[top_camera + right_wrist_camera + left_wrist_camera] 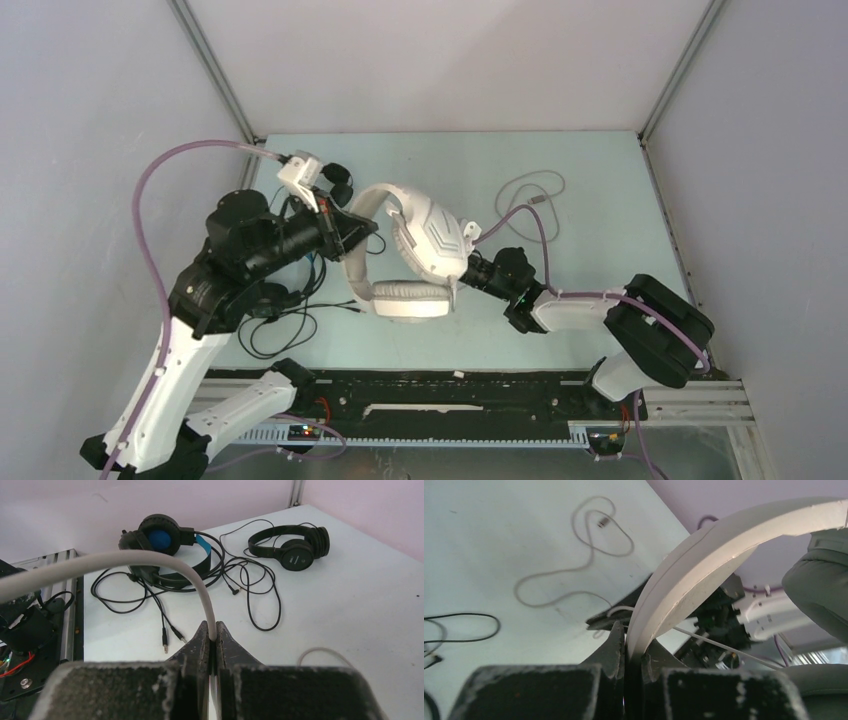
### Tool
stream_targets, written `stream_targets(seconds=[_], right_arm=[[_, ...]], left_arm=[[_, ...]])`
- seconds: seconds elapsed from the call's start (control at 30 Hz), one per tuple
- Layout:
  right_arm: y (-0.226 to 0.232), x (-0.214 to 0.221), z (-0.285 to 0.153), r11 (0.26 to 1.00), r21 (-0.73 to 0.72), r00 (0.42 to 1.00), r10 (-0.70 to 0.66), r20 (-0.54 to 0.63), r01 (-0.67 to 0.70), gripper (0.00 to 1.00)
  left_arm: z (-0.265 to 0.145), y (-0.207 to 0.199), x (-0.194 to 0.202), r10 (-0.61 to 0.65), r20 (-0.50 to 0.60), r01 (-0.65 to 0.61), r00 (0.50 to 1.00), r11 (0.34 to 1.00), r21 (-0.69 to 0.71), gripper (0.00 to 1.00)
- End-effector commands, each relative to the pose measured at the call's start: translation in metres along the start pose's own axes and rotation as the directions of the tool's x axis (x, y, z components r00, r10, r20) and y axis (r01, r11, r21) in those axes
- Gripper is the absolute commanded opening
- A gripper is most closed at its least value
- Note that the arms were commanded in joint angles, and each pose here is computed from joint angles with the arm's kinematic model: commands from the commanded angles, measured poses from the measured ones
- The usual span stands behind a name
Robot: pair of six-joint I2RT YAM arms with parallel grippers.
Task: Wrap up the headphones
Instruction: Wrap the headphones cable around the headphones.
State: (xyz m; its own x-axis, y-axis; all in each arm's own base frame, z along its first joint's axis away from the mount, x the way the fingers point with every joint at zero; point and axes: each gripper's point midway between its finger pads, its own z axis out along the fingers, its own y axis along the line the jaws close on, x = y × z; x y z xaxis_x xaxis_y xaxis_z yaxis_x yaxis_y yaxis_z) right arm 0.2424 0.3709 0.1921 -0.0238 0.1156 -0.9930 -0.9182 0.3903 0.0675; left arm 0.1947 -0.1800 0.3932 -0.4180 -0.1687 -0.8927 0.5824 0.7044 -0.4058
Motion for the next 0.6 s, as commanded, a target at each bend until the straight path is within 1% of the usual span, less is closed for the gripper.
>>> stream_targets(seconds=[0.0,0.2,0.57], right_arm=[[-0.001,-0.039,0.007,0.999,-0.003,0.996,-0.048,0.081,0.048,0.00],[-0.010,-0.048,0.008,0.999,0.019,0.994,-0.053,0.095,0.051,0.00],[-0.040,-0.062,-0.001,0.995,0.086,0.993,-0.056,0.104,0.047,0.00]], left_arm=[[0.002,-0.045,0.002,-0.017,-0.005,0.017,1.000,0.961,0.275,0.00],[0.010,-0.050,0.027,-0.011,-0.088,0.042,0.996,0.933,0.356,0.00],[0.016,-0.028,0.080,0.086,-0.231,-0.002,0.969,0.939,0.343,0.00]])
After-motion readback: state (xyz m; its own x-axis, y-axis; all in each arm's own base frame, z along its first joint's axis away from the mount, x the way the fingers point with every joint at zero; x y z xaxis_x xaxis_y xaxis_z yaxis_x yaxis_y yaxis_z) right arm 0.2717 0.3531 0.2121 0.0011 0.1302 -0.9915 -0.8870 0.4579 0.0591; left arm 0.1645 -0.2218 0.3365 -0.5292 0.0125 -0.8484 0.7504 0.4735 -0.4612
